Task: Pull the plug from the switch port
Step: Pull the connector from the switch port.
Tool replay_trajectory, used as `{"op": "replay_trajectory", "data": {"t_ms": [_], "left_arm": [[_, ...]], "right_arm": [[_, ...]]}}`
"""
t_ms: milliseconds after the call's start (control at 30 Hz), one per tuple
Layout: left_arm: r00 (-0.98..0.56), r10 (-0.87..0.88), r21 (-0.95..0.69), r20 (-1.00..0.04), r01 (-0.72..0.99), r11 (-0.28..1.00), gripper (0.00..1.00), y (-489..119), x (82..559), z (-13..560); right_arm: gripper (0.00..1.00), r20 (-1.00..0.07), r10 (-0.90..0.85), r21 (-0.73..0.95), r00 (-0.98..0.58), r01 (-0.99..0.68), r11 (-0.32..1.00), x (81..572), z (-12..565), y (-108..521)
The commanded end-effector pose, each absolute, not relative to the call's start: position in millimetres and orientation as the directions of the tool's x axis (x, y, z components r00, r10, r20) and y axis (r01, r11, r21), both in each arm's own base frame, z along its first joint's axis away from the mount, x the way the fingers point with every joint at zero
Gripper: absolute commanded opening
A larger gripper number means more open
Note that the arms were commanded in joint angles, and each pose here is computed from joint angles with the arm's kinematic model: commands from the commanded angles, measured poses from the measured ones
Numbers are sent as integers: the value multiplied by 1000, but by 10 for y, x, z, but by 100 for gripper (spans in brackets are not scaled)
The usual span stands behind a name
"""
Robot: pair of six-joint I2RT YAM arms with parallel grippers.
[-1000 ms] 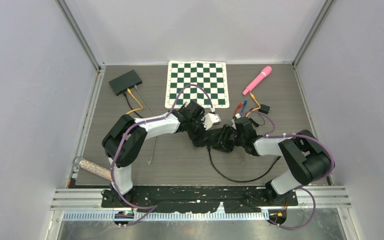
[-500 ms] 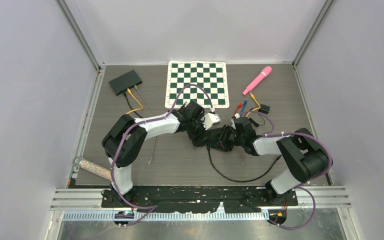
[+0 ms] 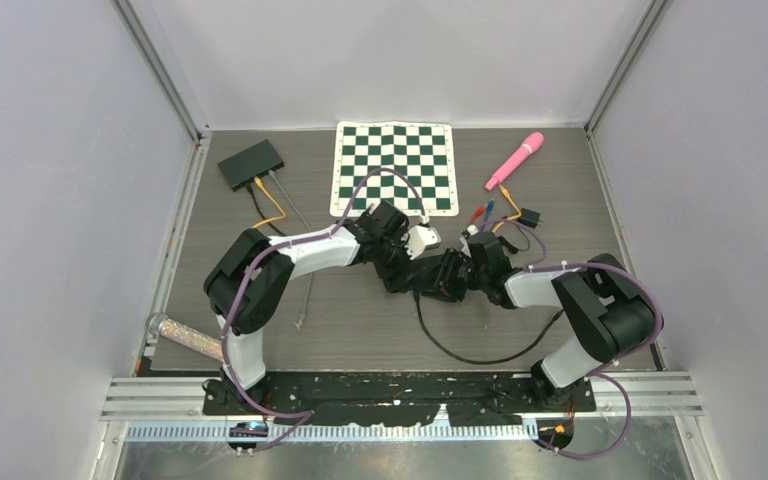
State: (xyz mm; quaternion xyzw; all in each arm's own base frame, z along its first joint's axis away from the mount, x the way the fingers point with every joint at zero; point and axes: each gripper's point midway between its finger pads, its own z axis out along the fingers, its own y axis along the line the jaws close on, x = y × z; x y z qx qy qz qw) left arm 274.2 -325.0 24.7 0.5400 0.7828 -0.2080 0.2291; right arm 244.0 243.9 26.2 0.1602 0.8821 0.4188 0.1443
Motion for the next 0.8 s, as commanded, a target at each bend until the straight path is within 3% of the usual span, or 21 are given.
{"op": "replay_trajectory", "data": {"t_ms": [0, 200, 300, 367, 600, 767], "left_arm": [[-333, 754, -160, -567, 942, 296, 48, -3289, 2548, 233], [-337, 749, -164, -571, 940, 298, 47, -3287, 2533, 247], [-338, 747, -165, -572, 940, 300, 47, -3287, 2533, 246], [-343, 742, -169, -576, 938, 303, 47, -3301, 2534, 256], [-369, 719, -218, -588, 929, 298, 45, -3377, 2486, 281], [-382, 714, -253, -587, 924, 287, 45, -3408, 2436, 292]], "right_arm": [[35, -138, 434, 775, -890, 176, 607, 2524, 157, 2434], [21, -136, 474, 767, -870, 210, 606, 2508, 107, 2365], [20, -156, 464, 752, -872, 200, 628, 2489, 105, 2326], [22, -164, 451, 766, -877, 175, 619, 2476, 162, 2347], [45, -206, 456, 783, -866, 133, 607, 2411, 270, 2312], [44, -199, 464, 792, -863, 137, 595, 2466, 258, 2349]]}}
